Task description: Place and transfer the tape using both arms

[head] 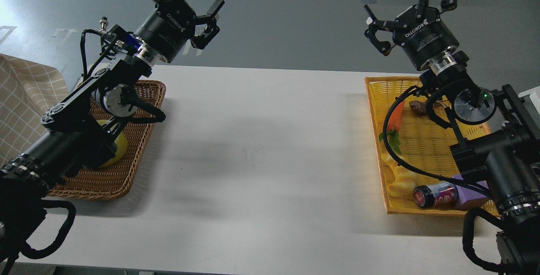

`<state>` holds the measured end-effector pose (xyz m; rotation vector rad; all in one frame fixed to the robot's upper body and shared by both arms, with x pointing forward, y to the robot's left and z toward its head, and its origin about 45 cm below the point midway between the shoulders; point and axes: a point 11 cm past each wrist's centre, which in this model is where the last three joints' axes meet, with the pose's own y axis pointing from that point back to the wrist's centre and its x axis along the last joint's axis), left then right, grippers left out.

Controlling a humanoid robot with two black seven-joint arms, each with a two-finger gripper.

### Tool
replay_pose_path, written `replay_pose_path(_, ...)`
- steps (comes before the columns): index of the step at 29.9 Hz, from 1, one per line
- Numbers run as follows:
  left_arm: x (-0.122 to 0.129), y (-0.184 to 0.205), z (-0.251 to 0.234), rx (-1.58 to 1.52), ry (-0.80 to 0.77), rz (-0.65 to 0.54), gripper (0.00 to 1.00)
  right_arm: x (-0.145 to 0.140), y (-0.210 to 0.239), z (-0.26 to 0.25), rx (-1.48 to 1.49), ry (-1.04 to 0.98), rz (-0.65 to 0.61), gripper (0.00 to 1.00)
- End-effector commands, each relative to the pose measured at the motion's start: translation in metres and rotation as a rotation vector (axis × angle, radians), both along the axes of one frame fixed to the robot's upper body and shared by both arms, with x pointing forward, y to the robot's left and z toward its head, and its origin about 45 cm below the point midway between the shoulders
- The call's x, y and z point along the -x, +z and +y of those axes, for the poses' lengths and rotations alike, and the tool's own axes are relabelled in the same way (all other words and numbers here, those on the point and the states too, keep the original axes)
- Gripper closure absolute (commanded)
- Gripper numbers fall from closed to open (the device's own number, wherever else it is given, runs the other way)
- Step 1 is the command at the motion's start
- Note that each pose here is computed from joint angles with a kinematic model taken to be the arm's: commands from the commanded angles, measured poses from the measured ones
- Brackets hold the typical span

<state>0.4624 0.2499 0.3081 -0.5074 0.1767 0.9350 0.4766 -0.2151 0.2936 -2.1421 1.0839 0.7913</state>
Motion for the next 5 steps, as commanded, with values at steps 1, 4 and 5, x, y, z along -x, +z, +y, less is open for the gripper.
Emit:
replay_pose_path(1,-0.0002,-0.0002,0.001,0.007,0.002,0.005,0.02,0.0008,-0.0015,0.0068,-0.013,0.009,0.003,0.0)
replay_pose_path(4,-0.001,-0.0006,0.0014,0.01,0.006,0.007,0.02,0.0022,-0.0044,0.0082,-0.018,0.011,0.008,0.0)
replay_pose_path(5,-0.001,-0.0007,0.0007,0.011,0.005,0.007,0.02,0.0029,-0.0062,0.0099,-0.021,0.013,0.012,0.0)
